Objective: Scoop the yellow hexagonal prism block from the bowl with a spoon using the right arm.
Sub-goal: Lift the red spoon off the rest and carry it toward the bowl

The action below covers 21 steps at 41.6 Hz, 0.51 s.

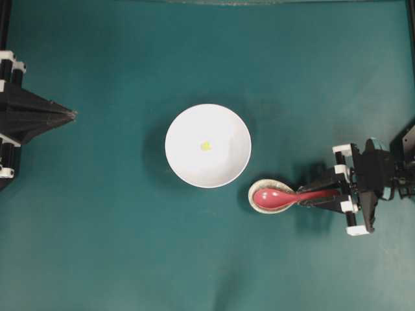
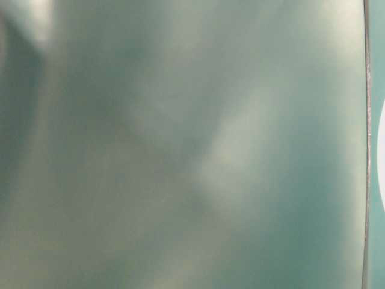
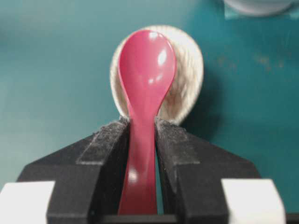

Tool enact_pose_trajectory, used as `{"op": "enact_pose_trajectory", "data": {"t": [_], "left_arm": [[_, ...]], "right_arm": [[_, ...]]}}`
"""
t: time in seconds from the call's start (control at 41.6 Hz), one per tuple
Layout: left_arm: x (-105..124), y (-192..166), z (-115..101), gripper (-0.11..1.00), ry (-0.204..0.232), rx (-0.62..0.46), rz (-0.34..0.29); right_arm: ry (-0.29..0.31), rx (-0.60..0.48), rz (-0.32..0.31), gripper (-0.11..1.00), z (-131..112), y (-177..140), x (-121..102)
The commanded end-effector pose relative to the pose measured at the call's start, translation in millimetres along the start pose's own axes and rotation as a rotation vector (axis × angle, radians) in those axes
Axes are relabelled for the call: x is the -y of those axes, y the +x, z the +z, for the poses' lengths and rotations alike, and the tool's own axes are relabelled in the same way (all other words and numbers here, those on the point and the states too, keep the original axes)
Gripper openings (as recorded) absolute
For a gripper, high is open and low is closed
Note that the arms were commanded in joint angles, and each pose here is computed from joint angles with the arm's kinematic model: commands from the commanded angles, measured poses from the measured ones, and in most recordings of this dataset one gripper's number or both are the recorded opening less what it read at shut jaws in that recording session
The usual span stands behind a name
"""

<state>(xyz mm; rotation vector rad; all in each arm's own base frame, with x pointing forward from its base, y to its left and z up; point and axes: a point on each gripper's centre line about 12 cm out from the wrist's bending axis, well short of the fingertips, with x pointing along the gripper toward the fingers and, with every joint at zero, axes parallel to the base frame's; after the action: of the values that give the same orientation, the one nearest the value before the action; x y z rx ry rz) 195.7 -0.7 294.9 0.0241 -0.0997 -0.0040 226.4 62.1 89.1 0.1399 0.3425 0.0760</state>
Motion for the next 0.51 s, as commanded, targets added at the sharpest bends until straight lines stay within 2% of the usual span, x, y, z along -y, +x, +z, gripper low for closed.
{"op": "enact_pose_trajectory", "data": {"t": [0.0, 0.192, 0.481], "left_arm": [[-0.1, 3.3, 7.3, 0.0, 0.001, 0.017, -0.001], [-0.1, 3.3, 7.1, 0.0, 0.001, 0.015, -0.001], [-0.1, 3.5, 5.9, 0.0, 0.001, 0.006, -0.001]], "right_arm": [[0.018, 0.041, 0.019, 0.22, 15.3, -2.6, -4.4], [0.049, 0.031, 0.017, 0.22, 44.8, -4.5, -4.5], [0.027, -0.074, -0.032, 0.22, 108.2, 4.2, 10.5]]}}
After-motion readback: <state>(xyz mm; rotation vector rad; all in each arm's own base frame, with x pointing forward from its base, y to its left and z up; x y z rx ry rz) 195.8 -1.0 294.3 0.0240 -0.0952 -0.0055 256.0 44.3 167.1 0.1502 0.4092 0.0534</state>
